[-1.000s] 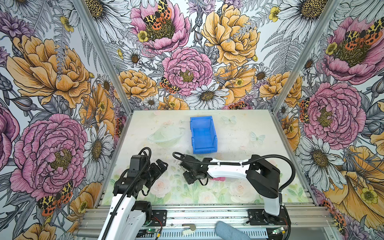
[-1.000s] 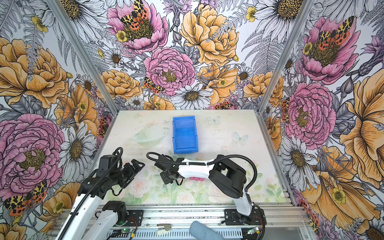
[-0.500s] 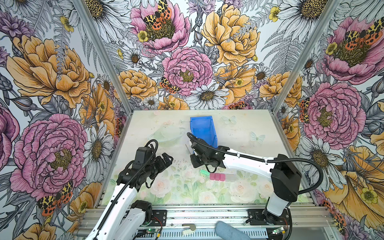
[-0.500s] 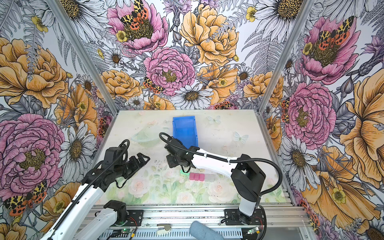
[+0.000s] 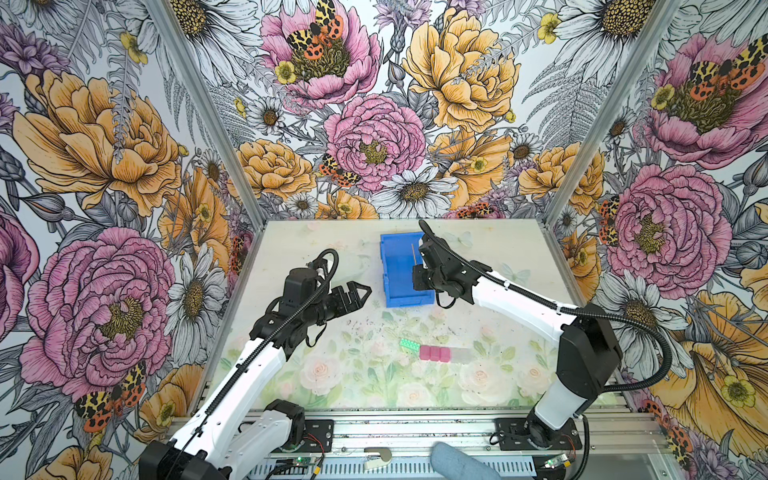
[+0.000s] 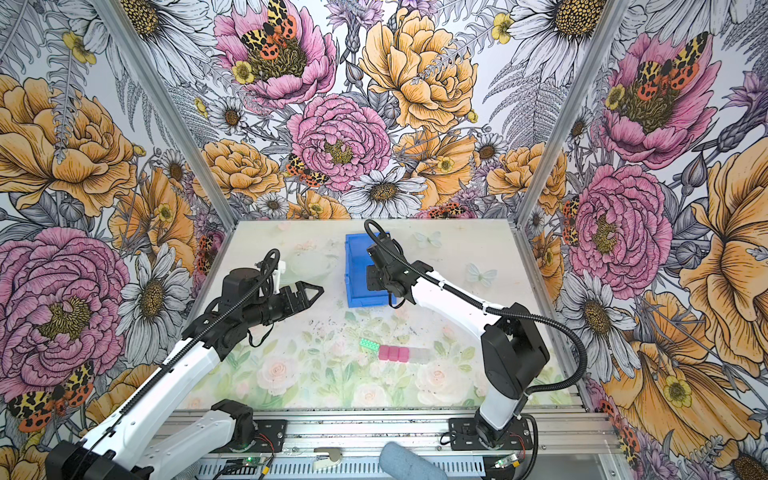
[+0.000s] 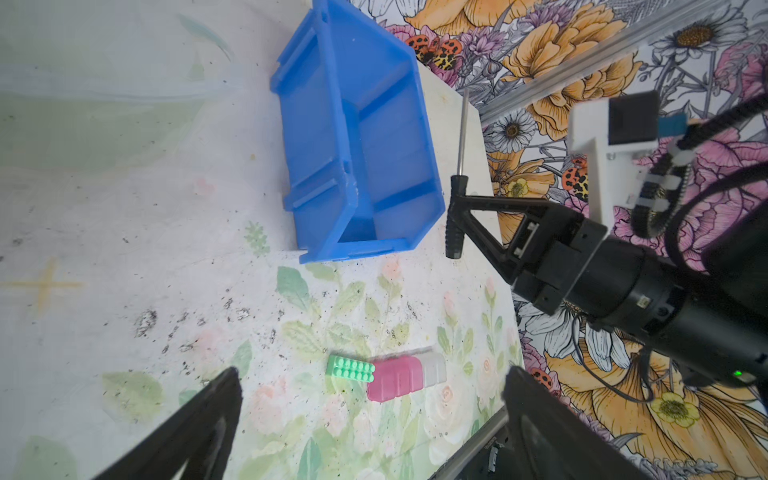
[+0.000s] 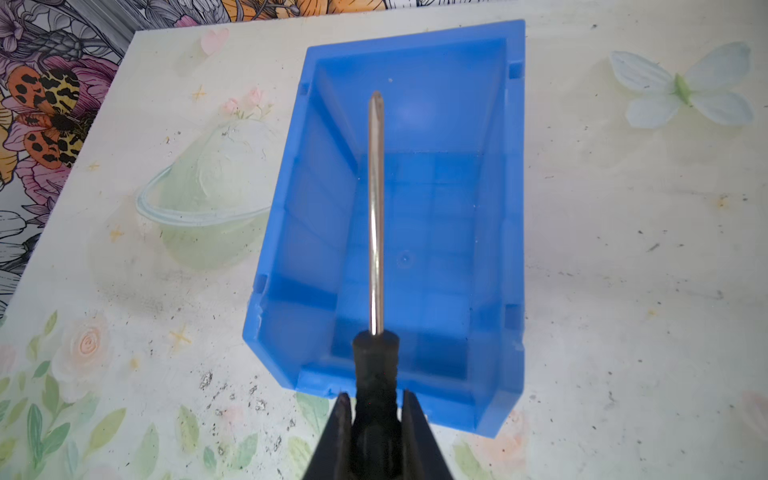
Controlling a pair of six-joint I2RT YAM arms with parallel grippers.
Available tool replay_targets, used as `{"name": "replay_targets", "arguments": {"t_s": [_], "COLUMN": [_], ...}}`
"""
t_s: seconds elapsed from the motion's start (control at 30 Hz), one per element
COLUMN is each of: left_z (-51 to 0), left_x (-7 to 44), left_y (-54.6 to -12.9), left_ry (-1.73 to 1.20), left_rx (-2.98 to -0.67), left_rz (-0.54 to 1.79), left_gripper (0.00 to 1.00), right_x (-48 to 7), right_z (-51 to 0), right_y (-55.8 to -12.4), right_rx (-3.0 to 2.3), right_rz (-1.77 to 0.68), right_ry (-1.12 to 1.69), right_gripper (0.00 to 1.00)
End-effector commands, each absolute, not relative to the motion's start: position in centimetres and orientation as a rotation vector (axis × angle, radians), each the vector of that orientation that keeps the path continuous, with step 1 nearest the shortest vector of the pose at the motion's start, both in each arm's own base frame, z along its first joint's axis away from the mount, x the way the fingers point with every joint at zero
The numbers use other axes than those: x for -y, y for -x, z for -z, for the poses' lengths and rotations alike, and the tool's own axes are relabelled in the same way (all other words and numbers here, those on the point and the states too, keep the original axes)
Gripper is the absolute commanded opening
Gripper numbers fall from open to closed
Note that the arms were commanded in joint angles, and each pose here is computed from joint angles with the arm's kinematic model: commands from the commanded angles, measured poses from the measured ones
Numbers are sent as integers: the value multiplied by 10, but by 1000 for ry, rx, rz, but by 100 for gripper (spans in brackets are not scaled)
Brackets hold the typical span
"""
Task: Put the screwdriver in the bin
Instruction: 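Lift the screwdriver with the right gripper and carry it over the blue bin, then lower the screwdriver into the blue bin and open the right gripper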
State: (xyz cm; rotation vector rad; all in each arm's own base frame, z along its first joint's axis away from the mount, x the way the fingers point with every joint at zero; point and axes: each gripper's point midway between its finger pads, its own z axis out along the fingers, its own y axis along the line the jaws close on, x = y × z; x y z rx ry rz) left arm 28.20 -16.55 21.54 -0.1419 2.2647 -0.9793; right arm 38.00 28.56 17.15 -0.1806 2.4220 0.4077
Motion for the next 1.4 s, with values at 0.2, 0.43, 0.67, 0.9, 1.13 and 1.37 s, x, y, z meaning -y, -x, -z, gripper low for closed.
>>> {"name": "replay_targets", "arguments": {"t_s": [0.2,0.43,0.67,0.9,1.13,1.37], "left_z": [-245,-223,-206,-199,-196,-198], "left_x": [212,214,211,205,194,184], "left_y": [-297,-313,-321,-321,-323,-321], "left_ry": [-166,-152,-120,-98,-72,-52], "left_rx": [-2094,-2152,-2185,-2195,-2196,-2194], "left_rz": [1077,1002,961,937,905,893], "left_gripper": [99,99,99,99,99,99], "right_x": [-290,-293,-300,-308,-313,-313], "right_z": [-167,-154,-132,-110,-90,-95], "right_y": [-419,-437,-448,-455,-457,-456], "right_rx": [-2425,-2444,-2486,-2522,-2557,-2537], "right_rz": [-416,-420,-402,-389,-391,-360], "right_ry": [121,103,117,126,129,128], "right_gripper": [0,0,0,0,2,39]}}
